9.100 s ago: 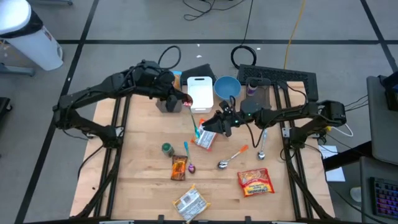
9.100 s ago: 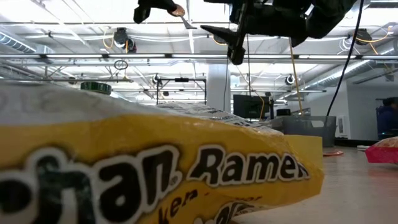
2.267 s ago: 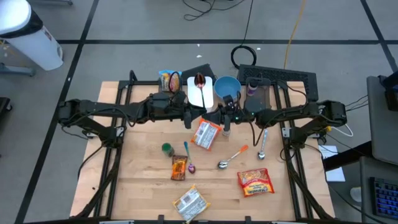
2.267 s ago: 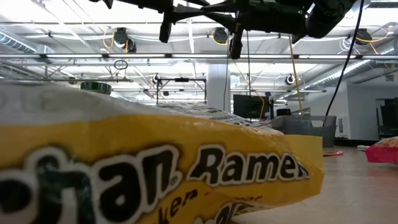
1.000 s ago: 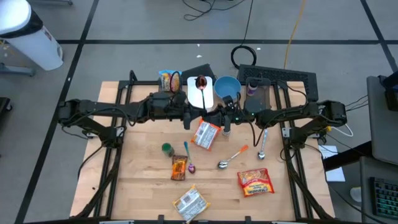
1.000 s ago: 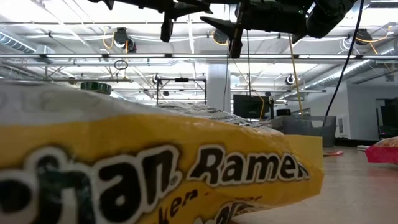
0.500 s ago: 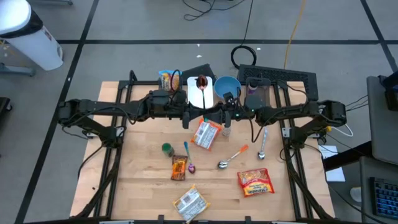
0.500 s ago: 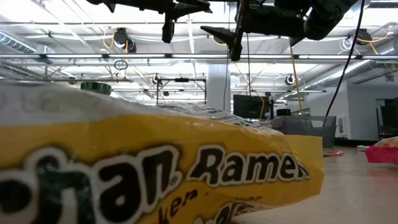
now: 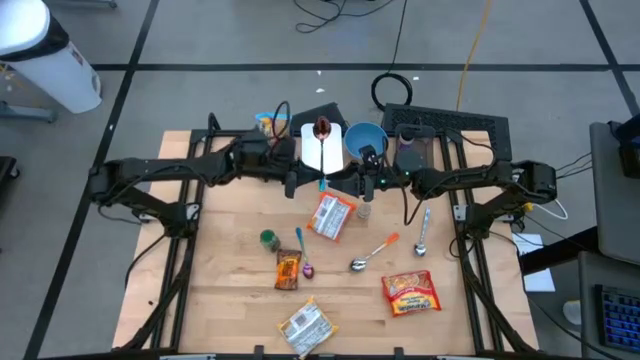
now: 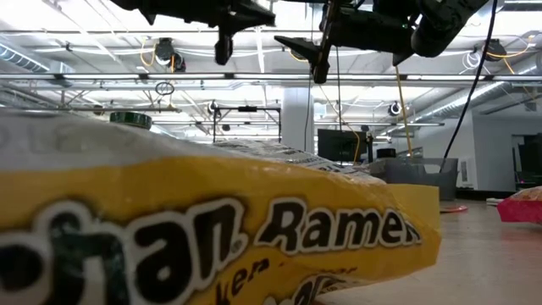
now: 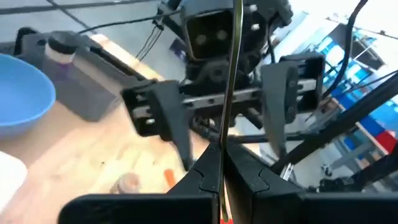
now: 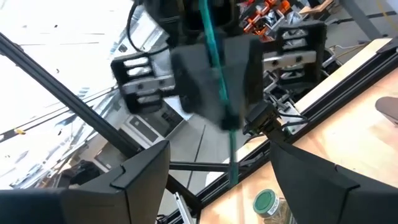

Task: Pick & Place Food Item
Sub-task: Put the left blue spoon into the white bin

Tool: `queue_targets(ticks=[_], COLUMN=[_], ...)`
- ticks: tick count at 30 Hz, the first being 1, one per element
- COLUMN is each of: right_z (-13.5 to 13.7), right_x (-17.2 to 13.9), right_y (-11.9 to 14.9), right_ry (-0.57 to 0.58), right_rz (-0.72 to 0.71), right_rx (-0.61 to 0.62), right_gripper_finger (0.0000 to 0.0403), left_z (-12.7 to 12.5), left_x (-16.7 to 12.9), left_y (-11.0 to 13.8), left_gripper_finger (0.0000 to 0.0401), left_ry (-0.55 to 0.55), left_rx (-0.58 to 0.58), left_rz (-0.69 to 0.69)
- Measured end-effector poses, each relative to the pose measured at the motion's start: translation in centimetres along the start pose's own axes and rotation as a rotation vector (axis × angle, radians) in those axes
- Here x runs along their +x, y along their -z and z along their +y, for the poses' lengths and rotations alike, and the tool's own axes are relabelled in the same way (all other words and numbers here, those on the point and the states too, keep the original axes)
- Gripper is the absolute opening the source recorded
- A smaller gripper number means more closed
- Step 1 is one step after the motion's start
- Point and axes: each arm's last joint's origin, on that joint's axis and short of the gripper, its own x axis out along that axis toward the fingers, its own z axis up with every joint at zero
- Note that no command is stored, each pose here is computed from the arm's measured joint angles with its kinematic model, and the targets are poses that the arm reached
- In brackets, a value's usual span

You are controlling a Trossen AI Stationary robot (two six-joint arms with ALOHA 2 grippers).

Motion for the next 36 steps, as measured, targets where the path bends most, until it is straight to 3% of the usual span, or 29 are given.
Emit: queue_targets(ticks=[6, 15, 20, 27, 36], right_z=[-0.3, -0.8, -0.6, -0.5, 1.5], right_x=[-0.1, -0.4, -0.4, -0.6, -2.9], right_y=[-0.2, -0.8, -1.2, -1.4, -3.8], right_ry=[0.015, 0.049, 0.082, 0.099, 0.093], right_rz=[-0.007, -0.05, -0.147, -0.168, -0.157], right_rx=[-0.001, 0.017, -0.029, -0.042, -0.156], right_gripper_finger=[0.0269, 0.0261, 0.0262, 0.0258, 0.0257], left_z=[1.3, 4.8, 6.9, 10.3, 13.9], left_x=[-2.1, -4.6, -4.0, -2.4, -1.7], left_y=[-1.5, -1.8, -1.4, -0.7, -0.1], left_gripper_finger=[0.0007, 0.0008, 0.0006, 0.0005, 0.0007], left_ry=[0.023, -0.081, -0.127, -0.135, -0.239], left_rx=[0.033, -0.002, -0.026, -0.074, -0.248], left_rz=[0.027, 0.15, 0.196, 0.235, 0.222])
